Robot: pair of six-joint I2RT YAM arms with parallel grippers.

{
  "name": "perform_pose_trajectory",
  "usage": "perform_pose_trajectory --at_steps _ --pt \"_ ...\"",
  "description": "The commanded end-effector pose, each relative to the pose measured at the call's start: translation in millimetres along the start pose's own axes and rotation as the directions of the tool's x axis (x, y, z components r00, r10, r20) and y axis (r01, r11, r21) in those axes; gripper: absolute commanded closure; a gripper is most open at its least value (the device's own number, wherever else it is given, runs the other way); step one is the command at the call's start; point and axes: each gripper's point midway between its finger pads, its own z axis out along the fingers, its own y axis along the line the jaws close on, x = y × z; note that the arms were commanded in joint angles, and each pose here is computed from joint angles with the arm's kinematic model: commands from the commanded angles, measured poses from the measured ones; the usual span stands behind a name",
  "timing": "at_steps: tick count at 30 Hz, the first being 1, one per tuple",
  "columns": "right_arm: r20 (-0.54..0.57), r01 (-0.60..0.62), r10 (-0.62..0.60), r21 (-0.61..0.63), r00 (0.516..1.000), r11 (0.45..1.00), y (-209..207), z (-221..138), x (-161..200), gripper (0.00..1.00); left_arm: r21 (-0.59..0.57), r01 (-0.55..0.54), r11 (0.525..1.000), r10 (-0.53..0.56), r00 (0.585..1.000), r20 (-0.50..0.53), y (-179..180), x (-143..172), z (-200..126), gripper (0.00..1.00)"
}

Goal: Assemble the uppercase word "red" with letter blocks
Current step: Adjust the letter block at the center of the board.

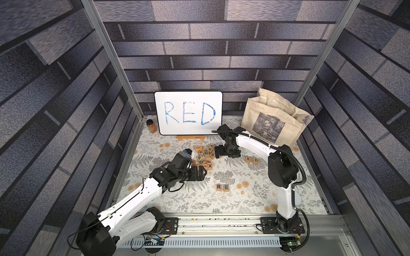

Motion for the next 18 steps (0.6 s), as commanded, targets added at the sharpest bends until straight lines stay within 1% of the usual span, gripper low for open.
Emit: perform_pose_trajectory --at_steps 1,8,18 --pt "-0.033 0.003 -0.003 -0.003 0.999 1.0 -5 4 -3 0.0 0.034 -0.035 0.999 0.034 0.999 0.021 -11 -15 -2 0.0" --pt "-0.048 -0.011 0.011 -0.01 0.999 1.0 -11 15 -15 0.0 0.033 -0.034 0.999 0.033 0.999 0.018 -13 -25 4 0.0" --pt "-0.065 -0.028 0.026 -0.029 0.998 0.999 -9 27 -28 0.0 0.03 -0.028 0.999 0.028 1.0 0.01 -14 -30 10 0.0"
